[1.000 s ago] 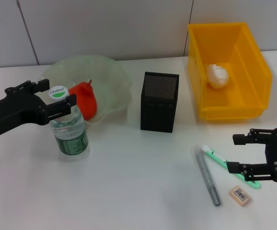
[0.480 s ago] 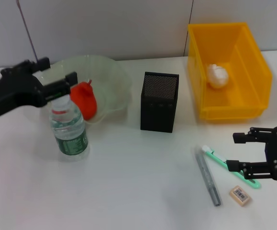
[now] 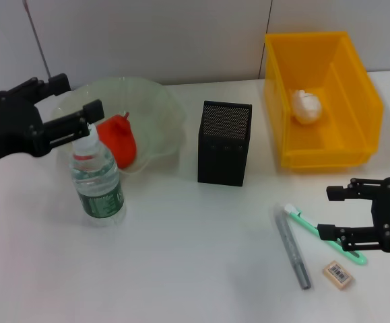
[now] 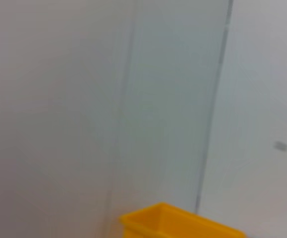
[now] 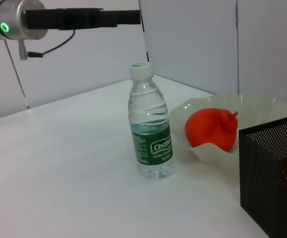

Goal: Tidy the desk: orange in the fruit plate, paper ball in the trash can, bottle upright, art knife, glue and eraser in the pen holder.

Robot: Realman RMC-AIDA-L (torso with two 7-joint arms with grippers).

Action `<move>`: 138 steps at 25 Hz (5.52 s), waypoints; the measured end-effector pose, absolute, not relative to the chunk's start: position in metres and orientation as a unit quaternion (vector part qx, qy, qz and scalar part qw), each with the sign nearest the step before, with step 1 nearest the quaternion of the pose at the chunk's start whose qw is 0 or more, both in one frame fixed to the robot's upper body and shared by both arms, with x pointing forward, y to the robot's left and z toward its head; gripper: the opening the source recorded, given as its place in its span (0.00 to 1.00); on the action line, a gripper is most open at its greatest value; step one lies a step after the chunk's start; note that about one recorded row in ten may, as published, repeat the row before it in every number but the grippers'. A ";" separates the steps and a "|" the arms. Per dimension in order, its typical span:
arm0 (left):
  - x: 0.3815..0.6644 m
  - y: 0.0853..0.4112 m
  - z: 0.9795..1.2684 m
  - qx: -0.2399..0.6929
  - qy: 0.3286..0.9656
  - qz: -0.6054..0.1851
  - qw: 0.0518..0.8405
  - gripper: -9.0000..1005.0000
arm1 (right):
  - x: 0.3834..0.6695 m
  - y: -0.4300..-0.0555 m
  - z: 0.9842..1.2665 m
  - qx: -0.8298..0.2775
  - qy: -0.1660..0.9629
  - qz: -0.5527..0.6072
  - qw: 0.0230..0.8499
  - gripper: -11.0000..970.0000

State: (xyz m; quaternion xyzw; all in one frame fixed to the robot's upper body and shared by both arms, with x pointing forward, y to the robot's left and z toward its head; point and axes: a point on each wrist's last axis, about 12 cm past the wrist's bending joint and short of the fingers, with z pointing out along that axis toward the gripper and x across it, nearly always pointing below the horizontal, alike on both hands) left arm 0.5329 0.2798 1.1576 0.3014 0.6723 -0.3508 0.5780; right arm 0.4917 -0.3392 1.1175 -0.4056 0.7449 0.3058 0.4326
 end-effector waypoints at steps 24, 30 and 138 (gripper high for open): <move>0.495 0.272 1.117 0.437 0.625 -0.400 0.509 0.83 | 0.554 -0.321 1.159 -0.340 0.814 0.270 0.387 0.79; 0.502 0.270 1.102 0.436 0.633 -0.398 0.501 0.83 | 0.563 -0.308 1.175 -0.354 0.819 0.257 0.372 0.79; 0.496 0.261 1.085 0.462 0.631 -0.410 0.469 0.83 | 0.598 -0.221 1.135 -0.361 0.926 0.046 0.101 0.52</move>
